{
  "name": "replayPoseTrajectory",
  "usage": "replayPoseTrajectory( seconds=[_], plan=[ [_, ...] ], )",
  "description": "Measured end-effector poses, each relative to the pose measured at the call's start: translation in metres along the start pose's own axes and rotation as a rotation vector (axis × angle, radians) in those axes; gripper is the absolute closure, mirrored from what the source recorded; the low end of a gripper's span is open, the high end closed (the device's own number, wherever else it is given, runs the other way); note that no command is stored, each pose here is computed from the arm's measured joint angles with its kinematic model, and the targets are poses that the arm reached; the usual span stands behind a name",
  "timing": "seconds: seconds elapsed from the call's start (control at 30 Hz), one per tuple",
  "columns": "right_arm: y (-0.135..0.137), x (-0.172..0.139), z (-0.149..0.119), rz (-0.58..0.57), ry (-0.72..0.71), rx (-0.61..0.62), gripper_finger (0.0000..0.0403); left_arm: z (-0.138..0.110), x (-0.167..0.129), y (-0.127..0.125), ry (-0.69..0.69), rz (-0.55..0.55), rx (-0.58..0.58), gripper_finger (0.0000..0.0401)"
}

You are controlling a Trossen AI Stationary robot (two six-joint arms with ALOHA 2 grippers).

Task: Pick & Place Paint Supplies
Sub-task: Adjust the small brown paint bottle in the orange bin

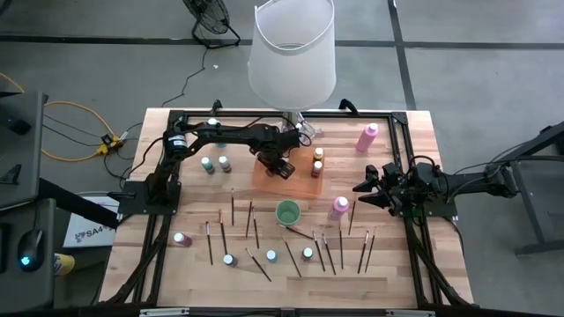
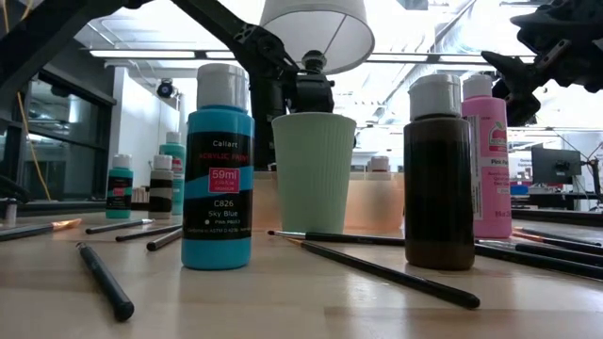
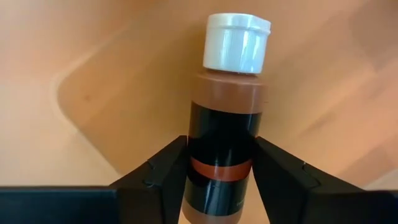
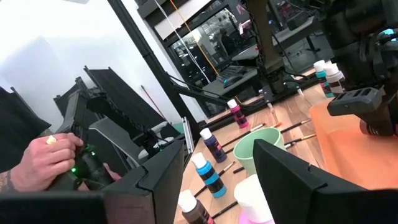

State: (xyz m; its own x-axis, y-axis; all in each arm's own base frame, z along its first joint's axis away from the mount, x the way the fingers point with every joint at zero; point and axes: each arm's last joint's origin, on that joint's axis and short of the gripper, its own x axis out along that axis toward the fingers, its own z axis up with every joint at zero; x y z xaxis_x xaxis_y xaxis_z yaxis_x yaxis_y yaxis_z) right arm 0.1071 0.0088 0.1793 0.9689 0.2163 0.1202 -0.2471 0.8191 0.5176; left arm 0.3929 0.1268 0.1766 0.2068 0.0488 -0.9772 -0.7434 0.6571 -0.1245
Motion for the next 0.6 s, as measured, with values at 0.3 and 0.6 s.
replayPoseTrajectory(
  seconds=[0.3,0.6],
  plan=[
    [0.000,0.000,0.000,0.000,0.000,0.000,0.0215,-0.001,-0.015,0.000,-0.007,-0.024,0.020,0.0194],
    [0.000,0.000,0.000,-0.002,0.003,0.001,0.0215,0.012,-0.038,-0.012,-0.118,-0.081,0.064,0.0171]
  ],
)
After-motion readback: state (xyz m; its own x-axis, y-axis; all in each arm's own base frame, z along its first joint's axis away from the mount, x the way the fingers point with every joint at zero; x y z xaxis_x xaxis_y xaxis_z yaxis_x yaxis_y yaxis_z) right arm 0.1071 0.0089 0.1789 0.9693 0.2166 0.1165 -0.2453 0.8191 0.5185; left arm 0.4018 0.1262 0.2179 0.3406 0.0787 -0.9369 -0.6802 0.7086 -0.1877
